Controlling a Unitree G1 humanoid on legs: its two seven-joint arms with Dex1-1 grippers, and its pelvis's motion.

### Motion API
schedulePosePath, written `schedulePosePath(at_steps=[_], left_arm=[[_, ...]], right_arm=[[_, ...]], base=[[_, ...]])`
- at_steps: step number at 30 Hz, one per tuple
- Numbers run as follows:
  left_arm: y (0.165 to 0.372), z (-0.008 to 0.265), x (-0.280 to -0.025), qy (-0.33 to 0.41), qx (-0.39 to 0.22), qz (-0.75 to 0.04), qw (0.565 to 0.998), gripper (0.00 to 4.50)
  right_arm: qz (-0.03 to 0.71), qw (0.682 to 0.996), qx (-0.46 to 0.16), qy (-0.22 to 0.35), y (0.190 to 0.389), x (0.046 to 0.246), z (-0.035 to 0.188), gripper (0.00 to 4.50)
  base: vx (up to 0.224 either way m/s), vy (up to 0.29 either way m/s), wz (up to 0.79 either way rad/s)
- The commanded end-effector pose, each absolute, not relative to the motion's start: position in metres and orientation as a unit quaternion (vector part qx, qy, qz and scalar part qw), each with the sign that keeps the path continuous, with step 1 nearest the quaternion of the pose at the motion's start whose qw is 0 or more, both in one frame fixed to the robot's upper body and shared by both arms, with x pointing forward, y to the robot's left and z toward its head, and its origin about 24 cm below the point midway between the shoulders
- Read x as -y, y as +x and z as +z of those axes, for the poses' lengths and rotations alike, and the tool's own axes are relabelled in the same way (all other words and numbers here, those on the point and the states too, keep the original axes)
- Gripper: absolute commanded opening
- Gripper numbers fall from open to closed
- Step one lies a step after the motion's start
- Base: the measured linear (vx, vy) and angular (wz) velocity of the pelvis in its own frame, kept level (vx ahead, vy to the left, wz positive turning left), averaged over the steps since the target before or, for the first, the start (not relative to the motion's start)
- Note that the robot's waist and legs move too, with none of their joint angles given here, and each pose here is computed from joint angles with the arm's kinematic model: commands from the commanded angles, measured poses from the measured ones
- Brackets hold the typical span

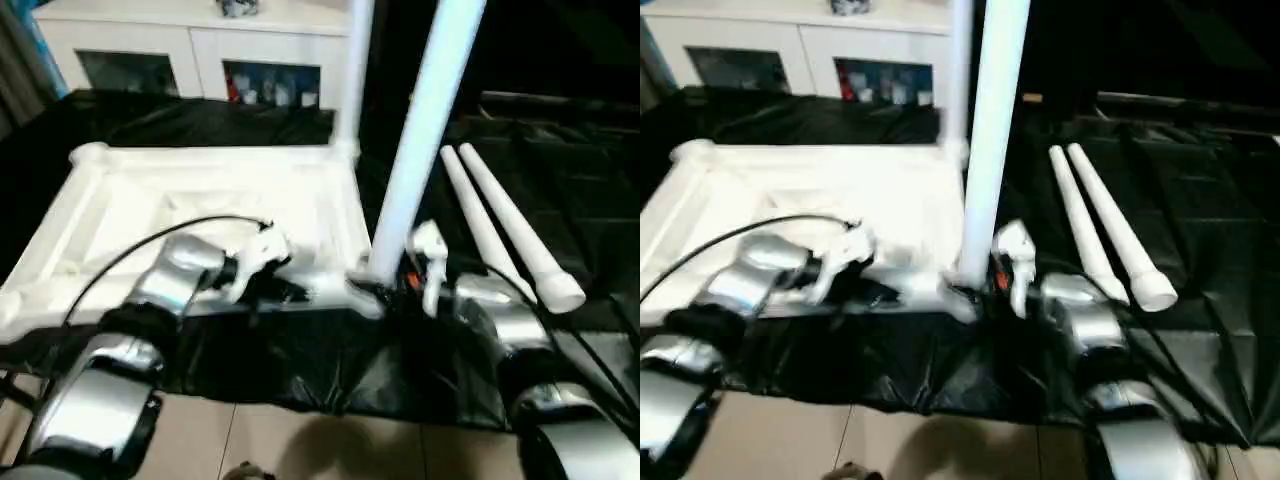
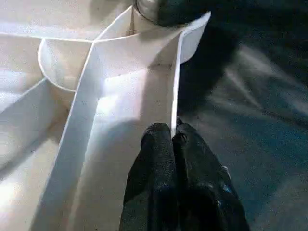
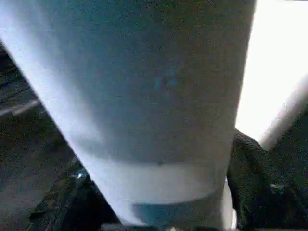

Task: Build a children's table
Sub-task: Rotate leg to tighten

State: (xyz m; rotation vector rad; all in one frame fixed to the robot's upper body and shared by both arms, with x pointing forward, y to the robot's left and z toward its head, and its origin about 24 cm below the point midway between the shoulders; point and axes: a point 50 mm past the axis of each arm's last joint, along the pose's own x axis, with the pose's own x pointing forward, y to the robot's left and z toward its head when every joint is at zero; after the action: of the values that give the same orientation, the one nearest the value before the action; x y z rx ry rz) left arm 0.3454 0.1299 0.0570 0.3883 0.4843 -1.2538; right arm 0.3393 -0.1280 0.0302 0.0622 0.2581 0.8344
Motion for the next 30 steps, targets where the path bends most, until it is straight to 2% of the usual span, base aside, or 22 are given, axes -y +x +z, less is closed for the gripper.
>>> schedulePosePath(at_steps=[1, 3, 4, 5, 8, 10, 11, 13, 16, 17, 21, 22, 24, 28, 29, 30], left_arm=[[0.355, 0.064, -0.109, 0.171, -0.198, -0.542, 0.799, 0.0], [0.361, 0.066, -0.091, 0.16, -0.179, -0.499, 0.833, 0.0], [0.361, 0.066, -0.091, 0.16, -0.179, -0.499, 0.833, 0.0], [0.363, 0.067, -0.079, 0.156, -0.168, -0.473, 0.851, 0.0], [0.363, 0.066, -0.073, 0.161, -0.16, -0.471, 0.852, 0.0], [0.361, 0.063, -0.067, 0.18, -0.152, -0.478, 0.846, 0.0], [0.361, 0.062, -0.067, 0.182, -0.154, -0.477, 0.846, 0.0], [0.362, 0.062, -0.069, 0.185, -0.155, -0.478, 0.845, 0.0], [0.362, 0.062, -0.075, 0.196, -0.157, -0.484, 0.838, 0.0], [0.362, 0.061, -0.076, 0.198, -0.158, -0.486, 0.837, 0.0], [0.363, 0.06, -0.078, 0.203, -0.159, -0.487, 0.834, 0.0], [0.363, 0.06, -0.078, 0.204, -0.159, -0.486, 0.835, 0.0], [0.363, 0.058, -0.079, 0.202, -0.159, -0.485, 0.836, 0.0], [0.363, 0.058, -0.079, 0.194, -0.152, -0.478, 0.843, 0.0], [0.366, 0.062, -0.08, 0.18, -0.136, -0.459, 0.859, 0.0], [0.368, 0.065, -0.081, 0.166, -0.129, -0.451, 0.867, 0.27]], right_arm=[[0.356, 0.924, -0.14, 0.023, 0.342, 0.113, 0.023, 2.63], [0.242, 0.959, -0.141, 0.042, 0.351, 0.115, 0.021, 2.63], [0.242, 0.959, -0.141, 0.042, 0.351, 0.115, 0.021, 2.63], [0.187, 0.971, -0.142, 0.05, 0.355, 0.114, 0.021, 2.63], [0.171, 0.974, -0.138, 0.048, 0.356, 0.111, 0.022, 2.63], [0.161, 0.979, -0.12, 0.034, 0.358, 0.102, 0.026, 2.63], [0.16, 0.98, -0.115, 0.032, 0.359, 0.1, 0.027, 2.63], [0.159, 0.98, -0.11, 0.039, 0.36, 0.097, 0.029, 3.33], [0.176, 0.978, -0.099, 0.046, 0.361, 0.096, 0.033, 3.45], [0.184, 0.977, -0.095, 0.043, 0.361, 0.097, 0.034, 3.73], [0.211, 0.974, -0.077, 0.027, 0.36, 0.101, 0.037, 3.85], [0.215, 0.974, -0.073, 0.02, 0.36, 0.103, 0.037, 4.14], [0.219, 0.973, -0.065, -0.021, 0.355, 0.118, 0.035, 4.14], [0.258, 0.963, -0.065, -0.051, 0.342, 0.126, 0.033, 4.14], [0.282, 0.955, -0.067, -0.07, 0.333, 0.127, 0.032, 4.14], [0.288, 0.952, -0.068, -0.073, 0.329, 0.127, 0.031, 4.22]], base=[[0.0, 0.0, 0.0], [0.0, 0.0, 0.0], [0.0, 0.0, 0.0], [0.0, 0.0, 0.0], [0.0, 0.0, 0.0], [0.0, 0.0, 0.0], [0.0, 0.0, 0.0], [0.0, 0.0, 0.0], [0.0, 0.0, 0.0], [0.0, 0.0, 0.0], [0.0, 0.0, 0.0], [0.0, 0.0, 0.0], [0.0, 0.0, 0.0], [0.0, 0.0, 0.0], [0.0, 0.0, 0.0], [0.0, 0.0, 0.0]])
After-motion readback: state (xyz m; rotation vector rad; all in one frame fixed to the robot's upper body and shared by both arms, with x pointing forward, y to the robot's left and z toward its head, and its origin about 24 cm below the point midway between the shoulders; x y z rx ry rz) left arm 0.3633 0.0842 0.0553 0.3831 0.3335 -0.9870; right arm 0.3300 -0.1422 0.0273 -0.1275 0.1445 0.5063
